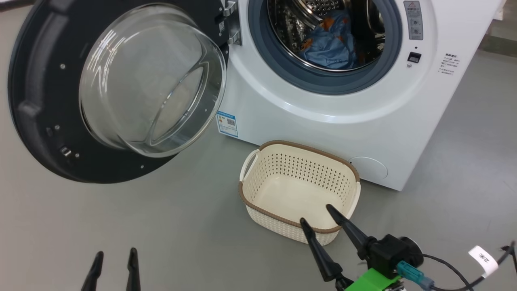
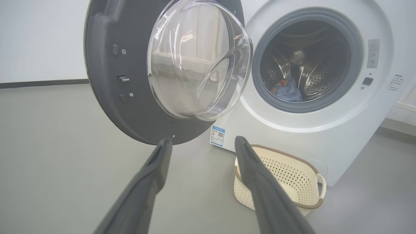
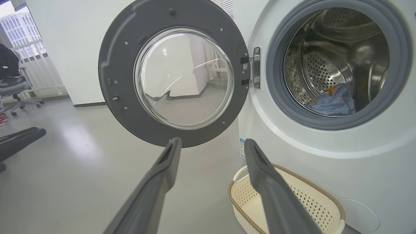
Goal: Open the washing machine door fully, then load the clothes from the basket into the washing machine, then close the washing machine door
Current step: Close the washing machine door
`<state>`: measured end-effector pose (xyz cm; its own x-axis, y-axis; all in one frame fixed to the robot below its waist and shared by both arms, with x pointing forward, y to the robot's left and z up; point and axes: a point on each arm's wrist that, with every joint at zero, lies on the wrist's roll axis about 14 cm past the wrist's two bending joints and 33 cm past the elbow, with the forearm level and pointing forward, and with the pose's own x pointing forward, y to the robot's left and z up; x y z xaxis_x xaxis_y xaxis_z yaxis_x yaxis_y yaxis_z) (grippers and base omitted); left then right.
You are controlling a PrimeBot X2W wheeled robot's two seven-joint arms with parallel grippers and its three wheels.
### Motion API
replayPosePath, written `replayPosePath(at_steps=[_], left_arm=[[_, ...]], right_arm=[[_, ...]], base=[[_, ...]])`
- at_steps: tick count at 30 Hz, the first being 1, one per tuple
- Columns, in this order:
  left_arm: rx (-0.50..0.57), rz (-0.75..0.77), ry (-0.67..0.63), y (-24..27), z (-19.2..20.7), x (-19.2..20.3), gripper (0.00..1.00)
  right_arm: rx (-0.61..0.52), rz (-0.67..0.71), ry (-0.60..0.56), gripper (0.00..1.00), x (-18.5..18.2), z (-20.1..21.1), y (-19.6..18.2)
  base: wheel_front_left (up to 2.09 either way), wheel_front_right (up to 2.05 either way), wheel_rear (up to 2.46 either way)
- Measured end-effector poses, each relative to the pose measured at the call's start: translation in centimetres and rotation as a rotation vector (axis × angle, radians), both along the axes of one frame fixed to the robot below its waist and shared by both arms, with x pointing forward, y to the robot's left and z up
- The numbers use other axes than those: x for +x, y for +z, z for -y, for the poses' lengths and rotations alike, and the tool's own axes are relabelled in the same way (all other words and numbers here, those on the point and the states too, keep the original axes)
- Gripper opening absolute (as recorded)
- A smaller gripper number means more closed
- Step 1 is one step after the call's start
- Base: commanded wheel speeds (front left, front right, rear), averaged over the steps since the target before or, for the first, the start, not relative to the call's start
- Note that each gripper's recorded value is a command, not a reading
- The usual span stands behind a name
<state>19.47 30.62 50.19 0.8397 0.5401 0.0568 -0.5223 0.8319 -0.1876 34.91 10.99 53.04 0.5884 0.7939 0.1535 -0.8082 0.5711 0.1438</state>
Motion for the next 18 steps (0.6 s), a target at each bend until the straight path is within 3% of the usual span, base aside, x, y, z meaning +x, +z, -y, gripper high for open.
replayPosePath(at_steps=[18], left_arm=[[0.003,0.021,0.041,0.86,0.12,-0.27,1.00]], right_arm=[[-0.004,-0.009,0.027,1.00,0.09,-0.88,-0.29]], base=[[-0.16,-0.16,-0.16]])
